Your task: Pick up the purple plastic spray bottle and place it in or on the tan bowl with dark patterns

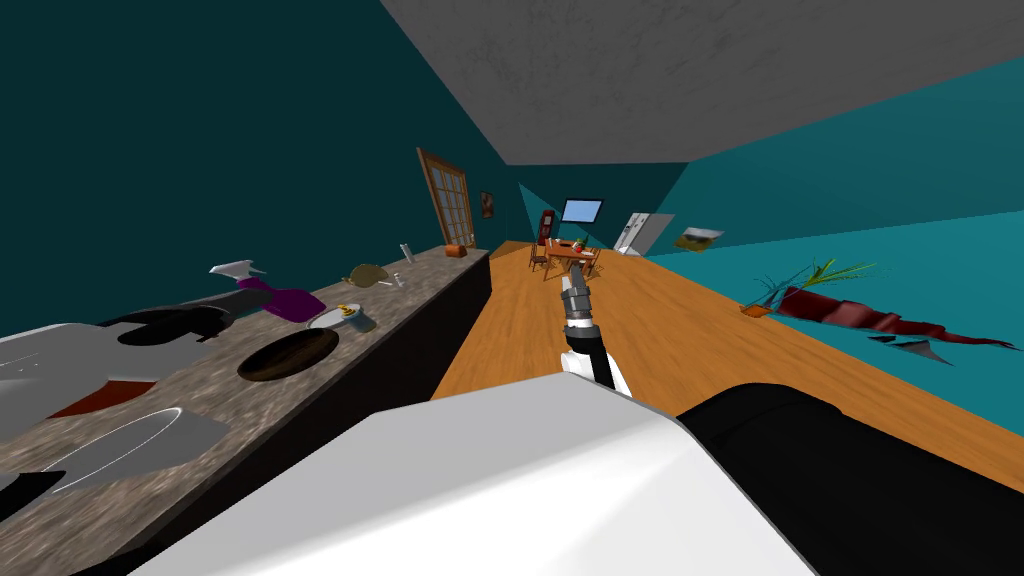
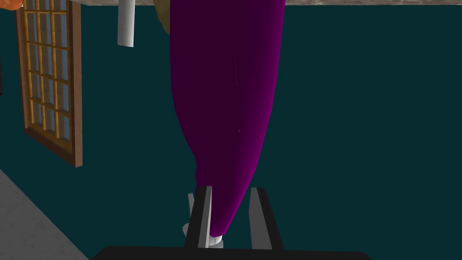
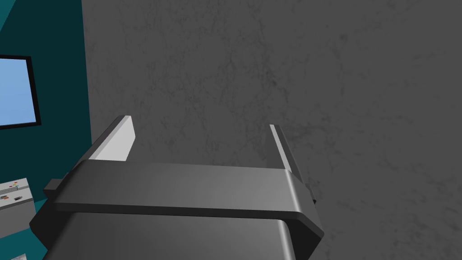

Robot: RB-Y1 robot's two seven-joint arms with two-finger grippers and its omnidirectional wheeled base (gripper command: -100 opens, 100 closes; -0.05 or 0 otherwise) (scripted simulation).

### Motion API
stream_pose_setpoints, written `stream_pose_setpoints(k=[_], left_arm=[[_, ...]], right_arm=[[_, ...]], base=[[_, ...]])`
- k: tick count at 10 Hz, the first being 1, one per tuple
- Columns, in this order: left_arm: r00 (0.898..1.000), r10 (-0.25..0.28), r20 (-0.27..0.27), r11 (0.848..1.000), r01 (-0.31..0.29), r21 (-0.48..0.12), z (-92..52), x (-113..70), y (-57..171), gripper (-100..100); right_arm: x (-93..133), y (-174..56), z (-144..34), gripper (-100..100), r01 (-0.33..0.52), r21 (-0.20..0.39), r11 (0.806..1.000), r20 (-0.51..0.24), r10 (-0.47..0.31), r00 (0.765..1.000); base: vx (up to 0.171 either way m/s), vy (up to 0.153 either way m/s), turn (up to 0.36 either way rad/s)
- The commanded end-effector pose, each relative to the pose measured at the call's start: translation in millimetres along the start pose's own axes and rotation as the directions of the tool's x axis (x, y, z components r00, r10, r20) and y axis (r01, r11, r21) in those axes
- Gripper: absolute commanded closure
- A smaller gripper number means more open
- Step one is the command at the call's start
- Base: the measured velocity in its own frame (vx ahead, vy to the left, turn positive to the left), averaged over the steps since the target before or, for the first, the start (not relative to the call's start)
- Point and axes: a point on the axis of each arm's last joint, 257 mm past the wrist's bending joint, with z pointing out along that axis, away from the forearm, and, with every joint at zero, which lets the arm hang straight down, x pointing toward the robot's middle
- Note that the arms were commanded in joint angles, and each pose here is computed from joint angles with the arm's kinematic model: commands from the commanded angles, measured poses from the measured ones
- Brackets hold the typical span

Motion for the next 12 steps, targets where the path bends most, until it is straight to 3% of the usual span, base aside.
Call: stream_pose_setpoints(k=[1, 3, 4, 5, 6, 10, 11, 12], left_arm=[[0.999, -0.035, -0.004, 0.997, 0.034, -0.07, -4.3, 1.7, 28, 100], [0.999, -0.049, -0.006, 0.994, 0.049, -0.1, -6.5, 3.1, 39, 100], [0.997, -0.072, -0.008, 0.987, 0.07, -0.145, -10.4, 5.5, 57, 100], [0.998, -0.059, -0.008, 0.991, 0.058, -0.122, -8.6, 4.5, 48, 100], [0.998, -0.062, -0.009, 0.99, 0.06, -0.128, -9.3, 5.4, 51, -100], [0.998, -0.061, -0.009, 0.99, 0.06, -0.128, -9.3, 5.4, 51, -100], [0.998, -0.061, -0.009, 0.99, 0.06, -0.128, -9.3, 5.4, 51, 0], [0.998, -0.063, -0.004, 0.989, 0.062, -0.138, -9.1, -7.5, 49, -100]], right_arm=[[0, 0, 0.0, 0, 0.0, 0.0, 1.0, 0.0, 0.0, 1.0], [0, 0, 0.0, 0, 0.0, 0.0, 1.0, 0.0, 0.0, 1.0], [0, 0, 0.0, 0, 0.0, 0.0, 1.0, 0.0, 0.0, 1.0], [0, 0, 0.0, 0, 0.0, 0.0, 1.0, 0.0, 0.0, 1.0], [0, 0, 0.0, 0, 0.0, 0.0, 1.0, 0.0, 0.0, 1.0], [0, 0, 0.0, 0, 0.0, 0.0, 1.0, 0.0, 0.0, 1.0], [0, 0, 0.0, 0, 0.0, 0.0, 1.0, 0.0, 0.0, 1.0], [0, 0, 0.0, 0, 0.0, 0.0, 1.0, 0.0, 0.0, 1.0]], base=[[-0.021, -0.044, 0.003], [-0.035, -0.07, 0.04], [-0.03, -0.051, 0.008], [-0.017, -0.025, 0.021], [0.0, 0.0, 0.0], [0.0, 0.0, 0.0], [0.0, 0.0, 0.0], [-0.032, 0.021, -0.098]])
